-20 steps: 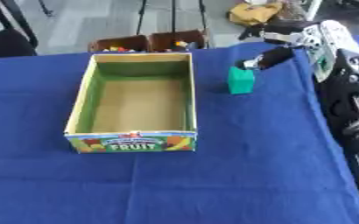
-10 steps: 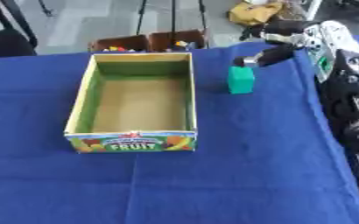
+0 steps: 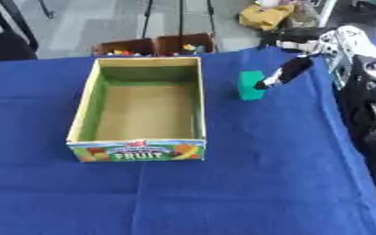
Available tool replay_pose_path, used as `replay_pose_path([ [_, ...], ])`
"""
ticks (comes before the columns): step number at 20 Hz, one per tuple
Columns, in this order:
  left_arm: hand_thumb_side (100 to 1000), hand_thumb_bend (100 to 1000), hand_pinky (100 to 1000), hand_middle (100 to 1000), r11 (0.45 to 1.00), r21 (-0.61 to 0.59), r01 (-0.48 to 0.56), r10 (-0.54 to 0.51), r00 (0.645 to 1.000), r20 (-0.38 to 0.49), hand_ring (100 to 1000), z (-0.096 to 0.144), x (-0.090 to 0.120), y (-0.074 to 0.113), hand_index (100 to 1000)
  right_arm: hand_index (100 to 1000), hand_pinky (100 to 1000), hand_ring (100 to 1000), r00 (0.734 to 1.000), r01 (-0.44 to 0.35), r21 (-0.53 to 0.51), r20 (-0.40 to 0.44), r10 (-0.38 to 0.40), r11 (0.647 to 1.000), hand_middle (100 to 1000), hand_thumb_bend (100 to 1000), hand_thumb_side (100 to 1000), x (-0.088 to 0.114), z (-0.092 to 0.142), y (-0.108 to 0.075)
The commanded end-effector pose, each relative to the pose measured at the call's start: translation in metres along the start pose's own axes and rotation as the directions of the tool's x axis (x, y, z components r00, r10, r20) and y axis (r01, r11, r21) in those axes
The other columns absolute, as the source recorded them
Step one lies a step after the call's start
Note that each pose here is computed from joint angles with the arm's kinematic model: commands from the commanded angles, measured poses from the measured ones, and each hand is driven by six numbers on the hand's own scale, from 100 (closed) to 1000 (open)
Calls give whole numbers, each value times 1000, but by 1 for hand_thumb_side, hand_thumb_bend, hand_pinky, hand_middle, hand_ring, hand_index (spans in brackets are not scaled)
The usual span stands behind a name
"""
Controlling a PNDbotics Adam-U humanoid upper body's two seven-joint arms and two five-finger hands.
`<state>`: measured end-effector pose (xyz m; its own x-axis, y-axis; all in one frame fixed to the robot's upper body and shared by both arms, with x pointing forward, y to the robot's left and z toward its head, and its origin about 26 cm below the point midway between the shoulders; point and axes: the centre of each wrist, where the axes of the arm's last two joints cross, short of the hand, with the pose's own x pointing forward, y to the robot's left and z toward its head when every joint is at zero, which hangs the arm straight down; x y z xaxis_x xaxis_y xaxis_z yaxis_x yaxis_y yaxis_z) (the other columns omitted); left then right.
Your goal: Pick up objects on the table and place them in the box.
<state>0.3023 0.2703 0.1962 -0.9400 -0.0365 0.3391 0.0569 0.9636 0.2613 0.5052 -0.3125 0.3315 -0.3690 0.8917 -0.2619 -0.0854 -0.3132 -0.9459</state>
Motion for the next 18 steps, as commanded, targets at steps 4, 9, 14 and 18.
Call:
replay_pose_path([
  [4, 987, 100, 621, 788, 1000, -4, 9, -9, 1000, 19, 709, -5, 4, 1, 979, 1000, 774, 930, 1000, 1, -39, 17, 0, 999, 972, 133, 350, -13, 13, -15],
  [9, 986, 100, 621, 787, 1000, -2, 8, -8, 1000, 18, 708, -5, 4, 1, 978, 1000, 851, 979, 999, 26, 4, 28, -26, 1000, 987, 240, 330, -15, 11, -8],
  [14, 983, 100, 621, 785, 1000, -3, 9, -9, 1000, 17, 707, -4, 4, 1, 977, 1000, 924, 1000, 999, 12, 99, 36, -15, 995, 1000, 387, 270, -15, 7, -1],
  [18, 981, 100, 620, 784, 1000, -2, 9, -9, 1000, 16, 705, -5, 4, 1, 976, 1000, 925, 1000, 998, 18, 122, 52, -25, 992, 1000, 409, 321, -14, 7, -4],
])
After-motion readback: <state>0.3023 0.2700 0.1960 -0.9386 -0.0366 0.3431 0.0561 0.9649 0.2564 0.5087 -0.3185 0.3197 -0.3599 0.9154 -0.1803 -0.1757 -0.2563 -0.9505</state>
